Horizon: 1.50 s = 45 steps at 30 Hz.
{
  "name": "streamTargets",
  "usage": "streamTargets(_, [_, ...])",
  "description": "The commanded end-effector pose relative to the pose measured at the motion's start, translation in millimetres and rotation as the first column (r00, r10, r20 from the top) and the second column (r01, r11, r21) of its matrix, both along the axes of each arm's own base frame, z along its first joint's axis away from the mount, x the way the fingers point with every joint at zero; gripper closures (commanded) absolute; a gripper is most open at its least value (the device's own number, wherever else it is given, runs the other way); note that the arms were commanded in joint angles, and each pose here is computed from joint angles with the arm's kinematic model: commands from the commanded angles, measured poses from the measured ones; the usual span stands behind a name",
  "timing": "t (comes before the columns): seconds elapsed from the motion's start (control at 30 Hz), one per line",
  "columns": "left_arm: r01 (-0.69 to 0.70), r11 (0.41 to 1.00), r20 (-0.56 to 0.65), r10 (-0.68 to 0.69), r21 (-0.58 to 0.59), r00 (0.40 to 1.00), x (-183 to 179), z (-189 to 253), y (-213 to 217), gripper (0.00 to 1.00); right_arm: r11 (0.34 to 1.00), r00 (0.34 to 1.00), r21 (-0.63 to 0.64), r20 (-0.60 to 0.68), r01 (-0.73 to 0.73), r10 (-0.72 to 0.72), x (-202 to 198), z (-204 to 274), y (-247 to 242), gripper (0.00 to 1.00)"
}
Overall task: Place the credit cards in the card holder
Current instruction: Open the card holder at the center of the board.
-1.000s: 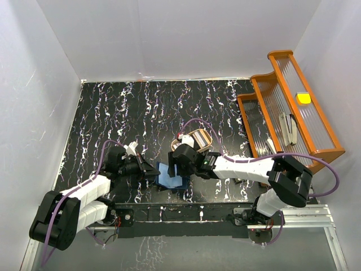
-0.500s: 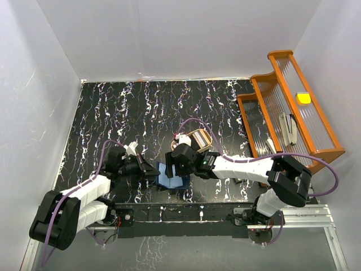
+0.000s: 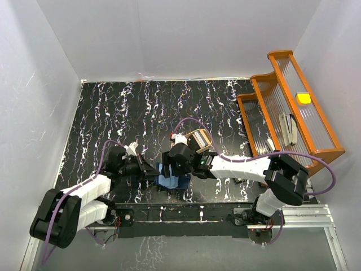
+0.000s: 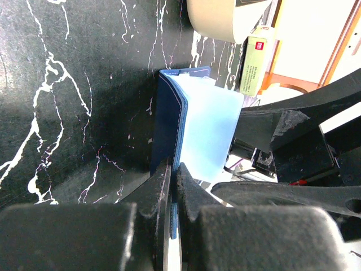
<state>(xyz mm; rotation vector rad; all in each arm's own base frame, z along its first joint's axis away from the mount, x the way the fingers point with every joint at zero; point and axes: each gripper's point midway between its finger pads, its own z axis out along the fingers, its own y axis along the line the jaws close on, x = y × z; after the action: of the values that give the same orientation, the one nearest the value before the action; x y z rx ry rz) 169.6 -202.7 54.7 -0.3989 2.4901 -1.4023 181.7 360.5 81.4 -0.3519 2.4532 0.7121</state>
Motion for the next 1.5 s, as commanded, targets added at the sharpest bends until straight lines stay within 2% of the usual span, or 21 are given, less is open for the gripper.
streamTargets(0.0, [0.019,1.000,0.013,-0.019,-0.004,1.000,0,4,-2,1.00,0.991,0.998,0.132,0.056,-0.037,0.029,5,36,25,0.37])
streamTargets(0.13, [0.016,1.000,0.016,-0.016,-0.002,1.000,0,4,-1,1.00,0.988,0.998,0.151,0.056,-0.042,0.033,4,38,27,0.36])
streamTargets(0.33, [0.016,1.000,0.014,-0.016,-0.003,1.000,0,4,-1,1.00,0.985,0.998,0.163,0.037,-0.047,0.041,0,29,28,0.50])
streamTargets(0.57, [0.016,1.000,0.013,-0.016,-0.003,1.000,0,4,-1,1.00,0.987,0.999,0.153,0.035,-0.043,0.038,1,23,27,0.53])
streamTargets(0.87, [0.016,1.000,0.015,-0.016,-0.001,1.000,1,5,-1,1.00,0.998,0.999,0.052,0.030,0.017,-0.019,5,-4,7,0.66])
streamTargets(1.2, [0.013,1.000,0.016,-0.012,-0.013,1.000,1,8,-2,1.00,0.996,1.000,0.088,0.003,-0.024,0.023,-1,-8,18,0.48])
streamTargets(1.47, [0.013,1.000,0.016,-0.012,-0.015,1.000,1,7,-2,1.00,0.998,1.000,0.065,-0.015,-0.025,0.026,-2,-20,18,0.48])
